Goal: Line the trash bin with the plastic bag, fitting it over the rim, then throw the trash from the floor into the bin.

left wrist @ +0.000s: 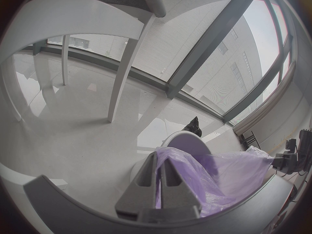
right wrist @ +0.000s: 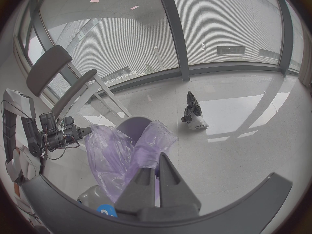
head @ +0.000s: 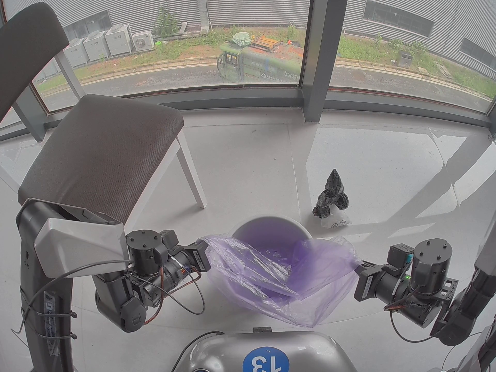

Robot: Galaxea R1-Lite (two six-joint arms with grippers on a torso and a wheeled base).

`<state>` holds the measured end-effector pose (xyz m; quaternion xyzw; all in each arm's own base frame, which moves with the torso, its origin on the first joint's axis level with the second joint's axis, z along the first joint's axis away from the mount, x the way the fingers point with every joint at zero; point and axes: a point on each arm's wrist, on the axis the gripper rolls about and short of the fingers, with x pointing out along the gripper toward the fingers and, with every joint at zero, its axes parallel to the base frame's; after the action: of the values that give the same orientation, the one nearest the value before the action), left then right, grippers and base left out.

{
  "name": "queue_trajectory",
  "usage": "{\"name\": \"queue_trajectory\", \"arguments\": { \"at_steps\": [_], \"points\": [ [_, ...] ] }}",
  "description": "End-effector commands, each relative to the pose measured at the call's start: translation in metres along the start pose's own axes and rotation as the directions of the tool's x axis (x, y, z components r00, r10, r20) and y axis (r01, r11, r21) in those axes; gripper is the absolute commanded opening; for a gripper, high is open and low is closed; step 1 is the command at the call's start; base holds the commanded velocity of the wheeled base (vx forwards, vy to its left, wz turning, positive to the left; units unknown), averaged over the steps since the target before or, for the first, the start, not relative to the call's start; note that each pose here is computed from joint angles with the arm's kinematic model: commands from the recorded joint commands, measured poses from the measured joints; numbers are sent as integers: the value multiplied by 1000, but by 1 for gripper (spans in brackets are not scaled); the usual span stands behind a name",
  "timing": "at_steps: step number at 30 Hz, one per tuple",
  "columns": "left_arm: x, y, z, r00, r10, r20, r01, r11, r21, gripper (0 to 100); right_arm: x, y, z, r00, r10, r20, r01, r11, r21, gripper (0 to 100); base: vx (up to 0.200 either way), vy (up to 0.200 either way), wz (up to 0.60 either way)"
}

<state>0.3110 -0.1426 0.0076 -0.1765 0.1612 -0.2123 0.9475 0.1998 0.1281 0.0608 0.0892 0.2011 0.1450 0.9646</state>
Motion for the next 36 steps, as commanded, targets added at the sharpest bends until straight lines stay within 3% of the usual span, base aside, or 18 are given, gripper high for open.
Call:
{"name": "queue_trajectory", "arguments": {
  "at_steps": [1,2,19,21,31,36],
  "points": [
    [1,0,1,1000,-8,16,8,1000,2,0,7,-4,-17,998,-19,-59,18,1000,-20,0,0,0,0],
    [1,0,1,1000,-8,15,8,1000,2,0,7,-4,-18,998,-19,-61,18,1000,-23,100,0,0,0],
    [-1,0,1,1000,2,16,-2,1000,1,0,-16,-8,-8,1000,-2,1,2,998,-70,100,0,0,0],
    [-1,0,2,1000,1,17,-1,1000,1,0,-30,-6,7,998,18,59,-14,997,-72,100,0,0,0],
    [-4,-1,2,1000,8,17,-8,1000,1,0,-57,-6,25,998,17,54,-12,995,-94,100,0,0,0],
    [-8,-3,7,1000,8,29,-8,1000,0,0,-75,-1,51,996,25,85,-18,996,-89,100,0,0,0]
  ]
}}
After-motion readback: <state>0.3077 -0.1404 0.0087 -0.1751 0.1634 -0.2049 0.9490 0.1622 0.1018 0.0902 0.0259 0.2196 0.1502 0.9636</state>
